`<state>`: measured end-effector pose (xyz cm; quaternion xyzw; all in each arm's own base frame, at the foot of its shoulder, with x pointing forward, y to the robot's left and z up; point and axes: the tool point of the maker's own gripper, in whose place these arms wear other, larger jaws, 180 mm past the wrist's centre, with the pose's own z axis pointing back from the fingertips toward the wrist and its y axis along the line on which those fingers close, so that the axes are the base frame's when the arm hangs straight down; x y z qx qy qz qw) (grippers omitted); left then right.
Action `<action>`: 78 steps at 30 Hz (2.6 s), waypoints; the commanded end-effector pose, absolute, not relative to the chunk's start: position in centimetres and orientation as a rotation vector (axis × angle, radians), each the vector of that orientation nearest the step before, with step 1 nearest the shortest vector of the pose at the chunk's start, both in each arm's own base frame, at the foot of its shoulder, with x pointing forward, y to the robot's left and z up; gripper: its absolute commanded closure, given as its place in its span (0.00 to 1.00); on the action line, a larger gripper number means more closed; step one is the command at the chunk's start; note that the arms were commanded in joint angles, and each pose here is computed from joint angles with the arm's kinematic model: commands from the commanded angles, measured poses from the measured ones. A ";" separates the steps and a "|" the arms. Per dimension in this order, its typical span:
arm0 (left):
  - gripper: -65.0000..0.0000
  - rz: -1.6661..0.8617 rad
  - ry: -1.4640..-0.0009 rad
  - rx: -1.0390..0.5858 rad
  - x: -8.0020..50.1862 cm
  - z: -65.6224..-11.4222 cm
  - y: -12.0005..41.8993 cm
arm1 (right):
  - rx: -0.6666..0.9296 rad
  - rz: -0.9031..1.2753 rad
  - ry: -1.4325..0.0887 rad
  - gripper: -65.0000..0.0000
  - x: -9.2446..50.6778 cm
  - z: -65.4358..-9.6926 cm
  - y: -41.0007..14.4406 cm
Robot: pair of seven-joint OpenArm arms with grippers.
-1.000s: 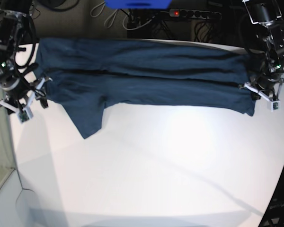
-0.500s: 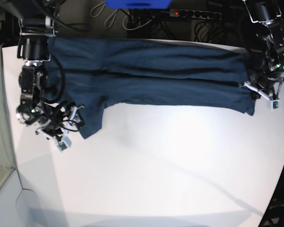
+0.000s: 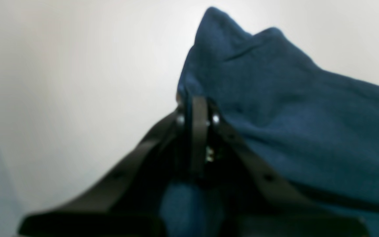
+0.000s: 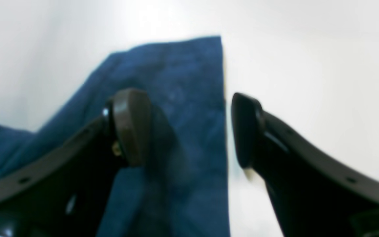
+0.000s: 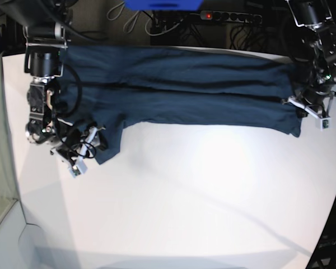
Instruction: Layout the t-shirt on the table in an organized manner, then fold the t-shirt properly
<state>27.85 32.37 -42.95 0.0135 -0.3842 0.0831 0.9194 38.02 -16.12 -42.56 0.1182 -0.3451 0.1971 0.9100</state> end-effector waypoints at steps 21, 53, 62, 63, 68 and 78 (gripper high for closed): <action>0.99 0.159 -0.756 0.030 27.4 -43.3 32.4 | 0.096 0.540 -0.802 1.00 35.6 -37.5 -16.9; 0.99 0.153 -0.755 0.036 27.3 -43.1 32.7 | -0.111 0.440 -0.680 1.00 22.4 -35.1 -21.7; 0.99 0.151 -0.748 0.036 27.2 -43.2 32.7 | -0.082 0.414 -0.640 1.00 21.7 -36.7 -21.6; 0.99 0.151 -0.748 0.036 27.2 -43.2 32.7 | -0.074 0.408 -0.630 1.00 21.6 -37.1 -21.7; 0.99 0.151 -0.748 0.036 27.2 -43.2 32.7 | -0.017 0.376 -0.631 1.00 21.4 -39.3 -21.5; 0.99 0.151 -0.746 0.036 27.2 -43.3 32.7 | -0.025 0.267 -0.574 1.00 19.7 -41.6 -24.6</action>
